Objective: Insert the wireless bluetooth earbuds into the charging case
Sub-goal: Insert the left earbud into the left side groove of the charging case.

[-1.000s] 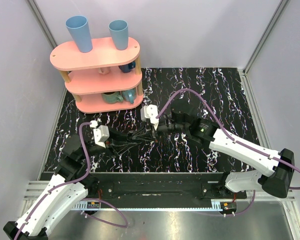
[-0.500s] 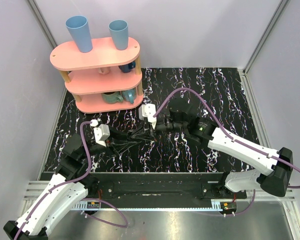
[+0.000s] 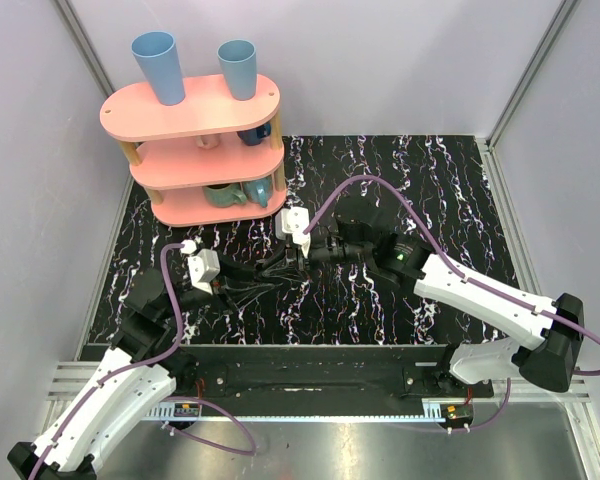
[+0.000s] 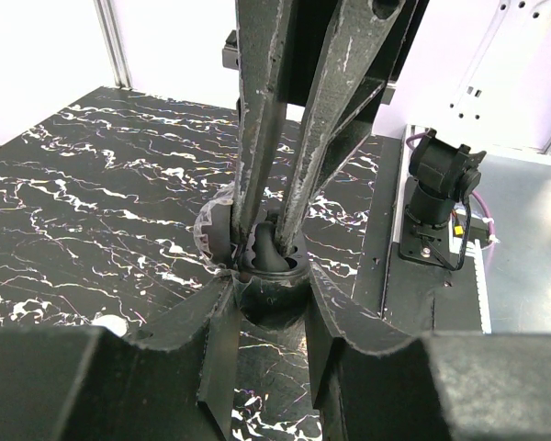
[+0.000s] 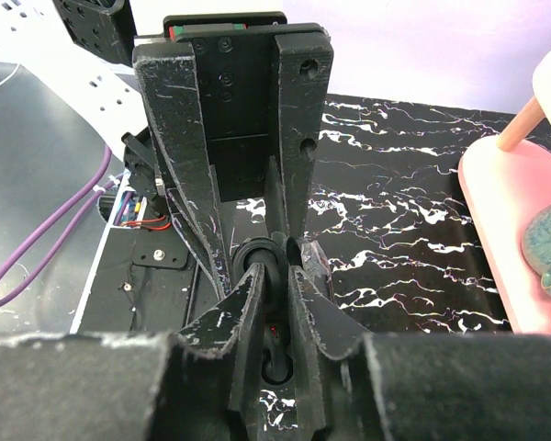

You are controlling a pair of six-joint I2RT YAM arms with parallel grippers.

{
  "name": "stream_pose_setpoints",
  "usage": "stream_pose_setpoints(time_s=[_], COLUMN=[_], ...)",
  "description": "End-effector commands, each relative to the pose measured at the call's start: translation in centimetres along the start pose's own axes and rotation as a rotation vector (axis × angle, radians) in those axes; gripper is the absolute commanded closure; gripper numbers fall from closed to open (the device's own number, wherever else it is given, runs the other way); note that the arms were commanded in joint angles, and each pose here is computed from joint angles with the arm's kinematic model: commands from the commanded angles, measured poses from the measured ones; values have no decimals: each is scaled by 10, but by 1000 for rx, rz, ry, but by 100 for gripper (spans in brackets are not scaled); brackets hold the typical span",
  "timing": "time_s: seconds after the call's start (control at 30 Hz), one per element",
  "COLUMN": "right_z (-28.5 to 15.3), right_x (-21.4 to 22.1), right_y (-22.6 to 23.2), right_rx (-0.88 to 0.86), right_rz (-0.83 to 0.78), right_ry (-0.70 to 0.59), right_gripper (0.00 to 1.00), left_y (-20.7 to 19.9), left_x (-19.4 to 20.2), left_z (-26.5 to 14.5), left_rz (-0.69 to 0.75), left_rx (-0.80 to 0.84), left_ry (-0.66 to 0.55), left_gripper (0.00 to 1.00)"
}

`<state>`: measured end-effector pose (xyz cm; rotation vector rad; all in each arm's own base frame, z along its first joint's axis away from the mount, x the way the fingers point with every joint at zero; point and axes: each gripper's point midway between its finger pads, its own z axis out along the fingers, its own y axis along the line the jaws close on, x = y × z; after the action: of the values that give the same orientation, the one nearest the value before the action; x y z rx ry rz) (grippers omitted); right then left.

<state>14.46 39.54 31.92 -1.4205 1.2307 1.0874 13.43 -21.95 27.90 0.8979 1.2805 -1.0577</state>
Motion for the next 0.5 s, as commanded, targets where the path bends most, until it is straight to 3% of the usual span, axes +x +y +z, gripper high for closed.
stream_pose_setpoints(time_s=[0.0,0.47], right_z=[0,-2], right_x=[-9,-10], right_y=[-5,-4], right_rx=[27,31], right_rz=[-25,-30], right_ry=[-9,-13], right_gripper=[76,68], left_y=[-1,0], left_x=[-22,-23], left_z=[0,-1], left_rz=[74,77], left_rx=[1,-6], left_ry=[-74,-78], left_gripper=[100,100])
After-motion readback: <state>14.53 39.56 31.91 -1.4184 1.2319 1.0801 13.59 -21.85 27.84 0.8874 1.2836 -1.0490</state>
